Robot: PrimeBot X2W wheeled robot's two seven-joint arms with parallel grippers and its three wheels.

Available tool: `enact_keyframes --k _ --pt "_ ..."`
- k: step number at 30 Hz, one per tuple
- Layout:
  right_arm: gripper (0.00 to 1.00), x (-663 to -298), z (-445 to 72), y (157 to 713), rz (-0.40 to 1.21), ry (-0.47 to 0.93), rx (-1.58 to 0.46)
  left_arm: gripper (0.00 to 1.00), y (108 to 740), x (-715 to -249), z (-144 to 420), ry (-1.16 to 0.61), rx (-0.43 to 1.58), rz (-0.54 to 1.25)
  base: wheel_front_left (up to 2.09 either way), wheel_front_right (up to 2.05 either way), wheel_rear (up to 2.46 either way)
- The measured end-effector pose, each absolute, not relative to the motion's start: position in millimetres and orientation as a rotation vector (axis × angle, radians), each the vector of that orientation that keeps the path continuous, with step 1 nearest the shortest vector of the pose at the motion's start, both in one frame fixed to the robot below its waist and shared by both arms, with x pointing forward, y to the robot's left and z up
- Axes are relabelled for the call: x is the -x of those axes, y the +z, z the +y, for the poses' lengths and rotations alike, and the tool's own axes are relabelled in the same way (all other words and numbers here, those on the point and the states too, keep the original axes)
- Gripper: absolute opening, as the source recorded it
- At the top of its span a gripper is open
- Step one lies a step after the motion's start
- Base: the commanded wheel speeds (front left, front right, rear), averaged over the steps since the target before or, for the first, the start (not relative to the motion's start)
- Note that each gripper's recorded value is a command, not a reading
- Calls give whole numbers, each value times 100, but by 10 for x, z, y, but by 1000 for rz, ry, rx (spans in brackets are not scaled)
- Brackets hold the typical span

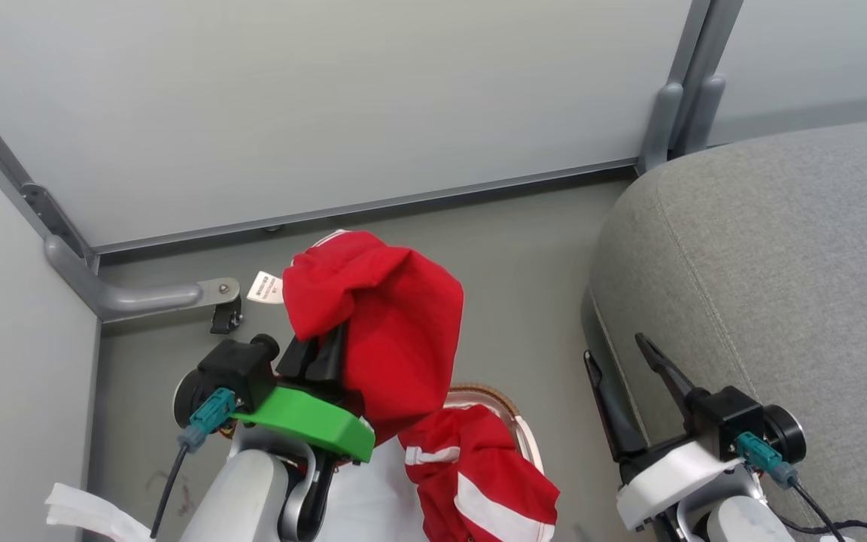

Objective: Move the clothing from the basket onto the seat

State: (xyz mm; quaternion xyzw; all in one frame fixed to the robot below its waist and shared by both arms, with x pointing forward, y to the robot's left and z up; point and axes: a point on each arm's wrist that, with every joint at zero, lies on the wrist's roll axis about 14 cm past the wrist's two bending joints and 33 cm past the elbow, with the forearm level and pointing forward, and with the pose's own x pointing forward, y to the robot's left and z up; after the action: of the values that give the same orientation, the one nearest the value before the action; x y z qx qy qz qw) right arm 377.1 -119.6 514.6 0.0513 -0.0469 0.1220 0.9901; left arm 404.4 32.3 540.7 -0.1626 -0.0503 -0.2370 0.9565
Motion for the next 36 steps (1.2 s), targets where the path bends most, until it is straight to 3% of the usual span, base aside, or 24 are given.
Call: enact_keyframes --k 8,16,27,36 --pt "100 -3610 -883 5059 -63 348 -99 0 5711 -3951 347 -490 336 -188 0 0 0" --pt "100 -3402 -225 5066 -35 561 -182 0 5728 -3915 369 -482 342 -192 0 0 0" --pt "100 -3508 270 5285 -49 713 -273 0 5665 -3895 360 -483 340 -171 0 0 0" --pt "100 -3583 465 5166 -7 768 -228 0 5662 -3835 325 -497 351 -163 0 0 0"
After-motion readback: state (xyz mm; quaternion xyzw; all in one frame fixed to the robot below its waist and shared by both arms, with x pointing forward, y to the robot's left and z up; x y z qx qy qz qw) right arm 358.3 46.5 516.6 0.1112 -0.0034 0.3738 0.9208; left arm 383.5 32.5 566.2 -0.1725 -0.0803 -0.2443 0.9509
